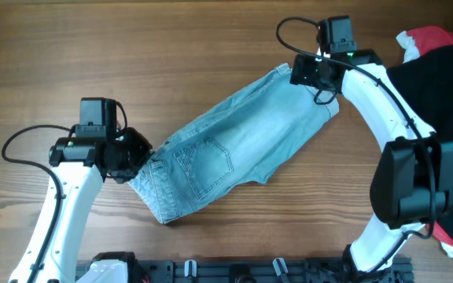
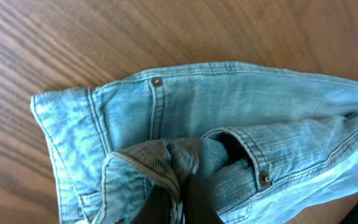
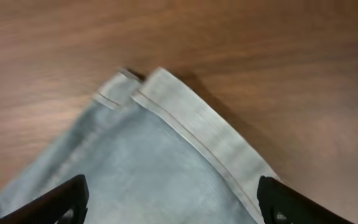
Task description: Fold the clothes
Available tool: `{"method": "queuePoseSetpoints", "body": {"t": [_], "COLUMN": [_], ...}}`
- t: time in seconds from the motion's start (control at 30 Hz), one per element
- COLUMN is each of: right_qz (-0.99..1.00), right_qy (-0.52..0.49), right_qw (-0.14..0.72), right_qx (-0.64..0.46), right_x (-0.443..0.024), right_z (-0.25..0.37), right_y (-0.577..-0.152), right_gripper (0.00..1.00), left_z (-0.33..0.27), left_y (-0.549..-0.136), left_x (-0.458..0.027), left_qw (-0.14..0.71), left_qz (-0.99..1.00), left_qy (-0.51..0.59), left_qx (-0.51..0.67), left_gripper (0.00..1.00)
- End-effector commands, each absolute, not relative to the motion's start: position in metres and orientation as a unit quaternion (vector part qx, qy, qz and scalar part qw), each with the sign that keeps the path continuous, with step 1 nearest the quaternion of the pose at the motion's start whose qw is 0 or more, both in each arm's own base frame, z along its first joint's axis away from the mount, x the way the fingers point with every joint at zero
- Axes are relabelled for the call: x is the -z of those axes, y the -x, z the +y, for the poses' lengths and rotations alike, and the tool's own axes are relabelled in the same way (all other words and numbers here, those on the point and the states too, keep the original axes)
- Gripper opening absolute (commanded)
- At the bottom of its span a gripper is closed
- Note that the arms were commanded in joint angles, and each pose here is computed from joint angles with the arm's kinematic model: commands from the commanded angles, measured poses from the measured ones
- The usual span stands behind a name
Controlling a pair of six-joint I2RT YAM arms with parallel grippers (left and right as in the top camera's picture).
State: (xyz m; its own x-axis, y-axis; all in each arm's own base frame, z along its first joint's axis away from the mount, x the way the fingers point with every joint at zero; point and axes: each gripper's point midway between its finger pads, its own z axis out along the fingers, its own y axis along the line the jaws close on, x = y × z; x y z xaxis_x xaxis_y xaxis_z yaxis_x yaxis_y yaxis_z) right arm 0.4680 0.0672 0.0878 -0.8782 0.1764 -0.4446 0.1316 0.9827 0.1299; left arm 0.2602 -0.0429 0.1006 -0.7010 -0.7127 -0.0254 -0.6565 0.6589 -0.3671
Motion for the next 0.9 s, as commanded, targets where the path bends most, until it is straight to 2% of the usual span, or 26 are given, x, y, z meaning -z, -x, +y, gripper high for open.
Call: {"method": "queuePoseSetpoints", "body": {"t": [0.0, 0.2, 0.53, 0.63, 0.7, 0.8, 0.87], "right_qz": [0.969, 0.954, 0.941, 0.936, 0.930, 0.921, 0.921], "right_qy": [-0.059, -0.044, 0.044, 0.057, 0.113, 0.176, 0.180], "right_qw": [0.216, 0.233, 0.278, 0.298, 0.301, 0.305, 0.311], "right_qx": [-0.108, -0.184, -0.186, -0.181, -0.178, -0.168, -0.148], "right_x": [-0.061, -0.043, -0.045, -0.047, -0.042, -0.038, -0.033], "right_z": [0.091, 0.121, 0.156, 0.158, 0.171, 0.192, 0.197], "right_y": [-0.479, -0.502, -0.513, -0.521, -0.518, -0.511, -0.513], "right_gripper": [0.87, 0.79, 0.76, 0.69, 0.67, 0.67, 0.66], "left_z": [-0.042, -0.037, -0.036, -0.038, -0.038, -0.041, -0.042], "left_y": [-0.253, -0.203, -0.150, -0.142, -0.139, -0.135, -0.129], "left_x": [-0.103, -0.093, -0.062, -0.059, -0.058, -0.059, -0.060], "left_qw": [0.075, -0.015, -0.101, -0.116, -0.122, -0.133, -0.144], "left_qz": [0.906, 0.910, 0.905, 0.903, 0.902, 0.900, 0.898], "left_qy": [0.384, 0.400, 0.408, 0.409, 0.409, 0.410, 0.411], "left_qx": [0.162, 0.106, 0.066, 0.063, 0.061, 0.068, 0.064], "left_gripper": [0.04, 0.04, 0.04, 0.04, 0.04, 0.04, 0.04]}}
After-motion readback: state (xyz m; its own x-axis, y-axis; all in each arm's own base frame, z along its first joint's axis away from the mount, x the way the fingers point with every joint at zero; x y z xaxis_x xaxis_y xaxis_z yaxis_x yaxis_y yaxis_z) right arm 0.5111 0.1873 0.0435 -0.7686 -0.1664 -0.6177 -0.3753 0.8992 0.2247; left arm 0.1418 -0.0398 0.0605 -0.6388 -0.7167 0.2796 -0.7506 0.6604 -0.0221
